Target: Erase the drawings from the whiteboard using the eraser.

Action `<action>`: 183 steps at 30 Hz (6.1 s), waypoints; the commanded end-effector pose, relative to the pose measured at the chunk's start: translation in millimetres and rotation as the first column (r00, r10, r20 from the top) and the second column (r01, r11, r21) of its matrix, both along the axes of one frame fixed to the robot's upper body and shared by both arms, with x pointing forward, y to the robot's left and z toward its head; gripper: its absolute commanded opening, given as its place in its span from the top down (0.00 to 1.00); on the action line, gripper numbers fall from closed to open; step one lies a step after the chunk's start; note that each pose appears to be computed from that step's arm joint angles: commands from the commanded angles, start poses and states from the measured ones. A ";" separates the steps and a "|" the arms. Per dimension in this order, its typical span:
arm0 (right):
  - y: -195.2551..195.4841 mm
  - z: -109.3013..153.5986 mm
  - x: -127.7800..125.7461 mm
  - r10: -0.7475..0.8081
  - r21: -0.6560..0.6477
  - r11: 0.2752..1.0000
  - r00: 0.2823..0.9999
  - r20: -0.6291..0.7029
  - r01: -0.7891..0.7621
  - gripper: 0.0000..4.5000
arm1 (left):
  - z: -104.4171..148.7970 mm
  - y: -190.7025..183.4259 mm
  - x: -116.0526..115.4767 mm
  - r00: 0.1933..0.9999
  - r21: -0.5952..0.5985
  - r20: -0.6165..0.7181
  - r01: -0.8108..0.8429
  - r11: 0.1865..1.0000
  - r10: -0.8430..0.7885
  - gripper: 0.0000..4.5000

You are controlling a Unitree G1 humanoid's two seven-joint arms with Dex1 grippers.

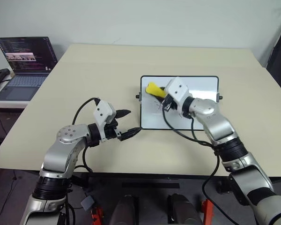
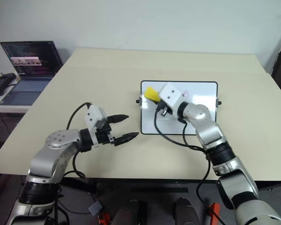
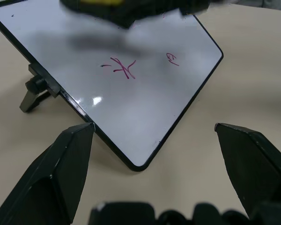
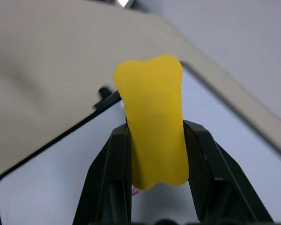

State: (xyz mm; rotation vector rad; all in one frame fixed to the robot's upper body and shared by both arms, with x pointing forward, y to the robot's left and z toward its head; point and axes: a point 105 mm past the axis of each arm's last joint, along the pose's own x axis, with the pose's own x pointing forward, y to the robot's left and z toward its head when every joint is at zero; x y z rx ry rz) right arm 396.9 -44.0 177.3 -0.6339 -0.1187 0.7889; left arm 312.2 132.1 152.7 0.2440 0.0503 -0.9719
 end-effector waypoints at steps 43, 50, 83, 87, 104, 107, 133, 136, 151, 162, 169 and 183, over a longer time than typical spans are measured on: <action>-27.1 -28.3 36.2 -0.142 -0.308 0.938 0.986 0.082 0.161 0.75 | 9.2 -14.9 -1.8 0.999 -0.032 0.037 0.019 0.999 -0.018 0.00; -7.2 -76.4 -10.0 0.090 -0.409 0.901 0.985 -0.148 -0.144 0.75 | 10.3 -16.1 -1.4 0.999 -0.033 0.039 0.023 0.999 -0.022 0.00; -191.3 29.5 -76.3 -0.081 -0.064 0.996 0.963 -0.258 0.066 0.75 | 36.4 -14.1 14.0 0.991 0.007 0.104 0.080 0.997 -0.080 0.00; -185.2 31.1 -75.1 -0.071 -0.051 0.997 0.966 -0.250 0.060 0.75 | 37.2 -16.9 15.9 0.990 0.009 0.106 0.090 0.996 -0.091 0.00; -200.3 19.4 -79.9 -0.134 -0.111 0.988 0.947 -0.291 0.106 0.75 | 35.4 -24.0 18.4 0.988 0.006 0.105 0.110 0.994 -0.110 0.00; -212.2 17.4 -82.4 -0.172 -0.137 0.981 0.939 -0.297 0.136 0.75 | 35.2 -24.9 19.2 0.988 0.006 0.104 0.112 0.994 -0.112 0.00; -228.9 56.8 -73.6 -0.206 -0.146 0.973 0.958 -0.202 0.178 0.75 | 37.2 -27.5 24.6 0.985 0.018 0.112 0.129 0.991 -0.130 0.00; -229.3 62.8 -71.1 -0.202 -0.152 0.973 0.961 -0.187 0.175 0.75 | 38.1 -27.7 25.1 0.985 0.019 0.114 0.130 0.991 -0.132 0.00; -210.7 66.6 -52.3 -0.178 -0.118 0.980 0.969 -0.173 0.159 0.75 | 39.7 -28.8 25.2 0.984 0.016 0.120 0.133 0.991 -0.134 0.00; -169.2 71.8 -41.5 -0.088 -0.014 0.996 0.992 -0.094 0.087 0.75 | 35.6 -32.3 23.3 0.984 0.008 0.110 0.139 0.990 -0.139 0.00; -130.4 48.0 -9.0 -0.190 0.068 0.979 0.982 -0.022 0.191 0.75 | 20.6 -41.4 20.3 0.984 0.018 0.073 0.162 0.987 -0.163 0.00; -115.3 7.1 27.3 -0.317 -0.003 0.948 0.947 -0.049 0.317 0.75 | 33.7 -42.1 27.0 0.984 -0.014 0.144 0.113 0.994 -0.109 0.00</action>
